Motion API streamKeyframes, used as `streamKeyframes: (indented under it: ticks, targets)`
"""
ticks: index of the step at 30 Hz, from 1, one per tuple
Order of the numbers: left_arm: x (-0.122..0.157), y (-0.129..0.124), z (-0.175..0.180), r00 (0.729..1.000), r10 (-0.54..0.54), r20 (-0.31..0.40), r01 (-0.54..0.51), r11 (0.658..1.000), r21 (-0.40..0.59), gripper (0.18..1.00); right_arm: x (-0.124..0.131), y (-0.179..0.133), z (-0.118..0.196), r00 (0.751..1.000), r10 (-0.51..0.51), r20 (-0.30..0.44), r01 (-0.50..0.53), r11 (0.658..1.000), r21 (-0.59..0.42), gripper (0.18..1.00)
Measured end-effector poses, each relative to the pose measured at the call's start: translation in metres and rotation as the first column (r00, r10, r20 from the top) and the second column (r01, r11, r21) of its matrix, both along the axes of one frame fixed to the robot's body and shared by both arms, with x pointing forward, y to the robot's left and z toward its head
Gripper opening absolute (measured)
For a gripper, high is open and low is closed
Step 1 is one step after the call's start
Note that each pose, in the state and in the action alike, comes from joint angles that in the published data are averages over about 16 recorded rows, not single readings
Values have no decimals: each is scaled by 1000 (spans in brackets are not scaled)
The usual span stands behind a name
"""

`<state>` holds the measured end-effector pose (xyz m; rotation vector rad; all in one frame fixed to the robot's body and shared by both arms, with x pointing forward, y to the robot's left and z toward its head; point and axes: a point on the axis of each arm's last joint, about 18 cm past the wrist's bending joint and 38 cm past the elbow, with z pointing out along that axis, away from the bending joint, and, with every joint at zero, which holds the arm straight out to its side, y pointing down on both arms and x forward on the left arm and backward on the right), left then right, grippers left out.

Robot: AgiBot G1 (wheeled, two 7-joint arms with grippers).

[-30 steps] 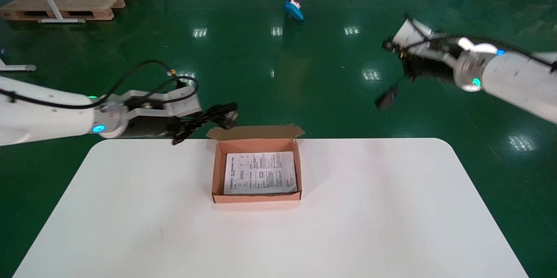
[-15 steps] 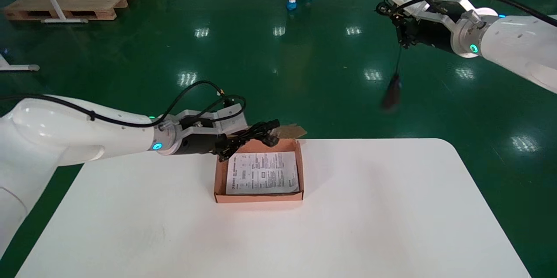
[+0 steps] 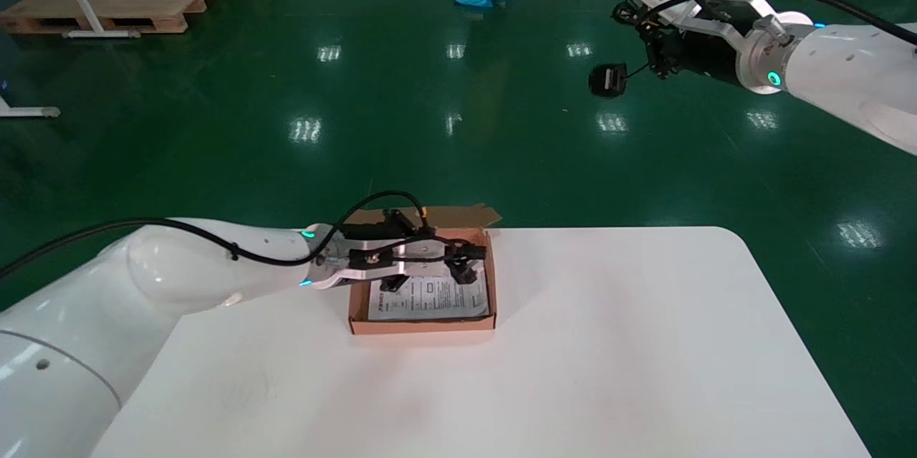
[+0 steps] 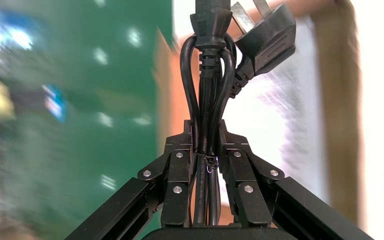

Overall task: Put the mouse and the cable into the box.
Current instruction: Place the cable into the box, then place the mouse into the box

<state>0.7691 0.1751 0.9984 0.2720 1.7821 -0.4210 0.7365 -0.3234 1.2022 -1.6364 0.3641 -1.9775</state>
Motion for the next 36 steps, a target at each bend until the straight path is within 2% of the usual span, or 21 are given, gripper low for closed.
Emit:
streamKeyframes:
  ticks: [6, 20, 27, 32, 36]
  targets:
    - [2, -17, -15, 997, -37, 67, 31, 995, 90, 270, 0, 0, 0, 1000, 0, 0, 0, 1000, 0, 226]
    - [6, -22, -30, 997, -35, 71, 26, 992, 126, 279, 0, 1, 1, 1000, 3, 2, -3, 1000, 1, 226]
    - [5, -21, -28, 997, -36, 73, 27, 992, 121, 320, 0, 1, 1, 1000, 2, 1, -2, 1000, 1, 226]
    - [5, -17, -24, 997, -28, 77, 20, 994, 104, 378, 0, 1, 0, 1000, 4, 0, -4, 1000, -2, 226]
    - [8, -2, -11, 996, 15, 87, -19, 999, 50, 452, 0, 2, -3, 1000, 10, -6, -10, 1000, -9, 226]
